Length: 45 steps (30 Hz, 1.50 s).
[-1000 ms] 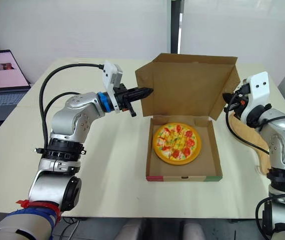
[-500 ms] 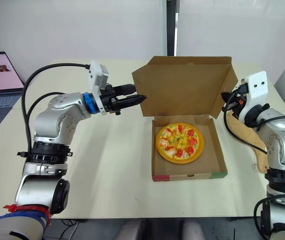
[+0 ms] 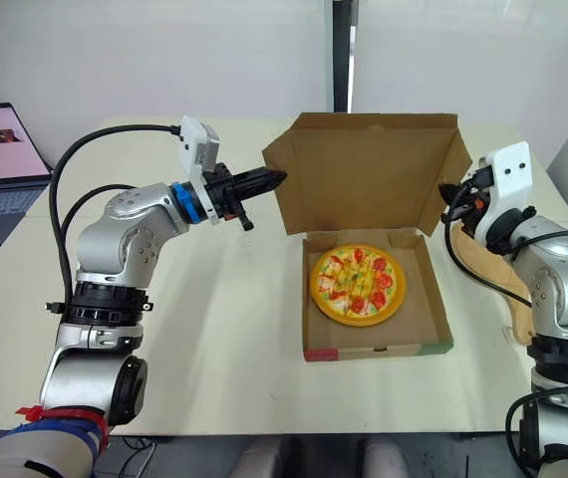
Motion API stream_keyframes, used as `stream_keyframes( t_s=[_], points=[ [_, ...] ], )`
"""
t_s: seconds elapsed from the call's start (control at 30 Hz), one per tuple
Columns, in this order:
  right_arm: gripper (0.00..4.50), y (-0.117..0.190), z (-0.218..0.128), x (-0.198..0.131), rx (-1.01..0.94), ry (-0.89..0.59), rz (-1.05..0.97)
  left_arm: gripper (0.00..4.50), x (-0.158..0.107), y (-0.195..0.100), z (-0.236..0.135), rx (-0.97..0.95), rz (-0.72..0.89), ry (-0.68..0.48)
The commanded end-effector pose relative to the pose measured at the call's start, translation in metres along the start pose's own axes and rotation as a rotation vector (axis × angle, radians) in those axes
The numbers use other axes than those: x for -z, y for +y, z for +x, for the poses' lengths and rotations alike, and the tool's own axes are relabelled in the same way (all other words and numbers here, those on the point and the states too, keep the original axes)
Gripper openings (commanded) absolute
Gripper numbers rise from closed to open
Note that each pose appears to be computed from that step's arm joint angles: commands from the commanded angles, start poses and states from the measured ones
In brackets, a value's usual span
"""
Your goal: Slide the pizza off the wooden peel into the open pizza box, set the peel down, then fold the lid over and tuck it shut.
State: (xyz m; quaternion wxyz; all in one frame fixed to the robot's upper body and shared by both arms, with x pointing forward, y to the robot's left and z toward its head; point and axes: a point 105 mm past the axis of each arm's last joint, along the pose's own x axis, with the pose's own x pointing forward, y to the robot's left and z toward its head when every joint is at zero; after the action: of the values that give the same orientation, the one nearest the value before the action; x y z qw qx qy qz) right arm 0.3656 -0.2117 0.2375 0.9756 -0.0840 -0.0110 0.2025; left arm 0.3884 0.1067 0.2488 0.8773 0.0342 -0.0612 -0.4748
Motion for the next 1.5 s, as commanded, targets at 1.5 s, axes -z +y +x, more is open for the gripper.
stream_keyframes(
  t_s=[1.5],
  points=[
    [0.0, 0.031, -0.036, 0.0, 0.286, -0.104, 0.008, 0.01, 0.006, -0.066, 0.017, -0.14, -0.232, -0.095]
  ],
)
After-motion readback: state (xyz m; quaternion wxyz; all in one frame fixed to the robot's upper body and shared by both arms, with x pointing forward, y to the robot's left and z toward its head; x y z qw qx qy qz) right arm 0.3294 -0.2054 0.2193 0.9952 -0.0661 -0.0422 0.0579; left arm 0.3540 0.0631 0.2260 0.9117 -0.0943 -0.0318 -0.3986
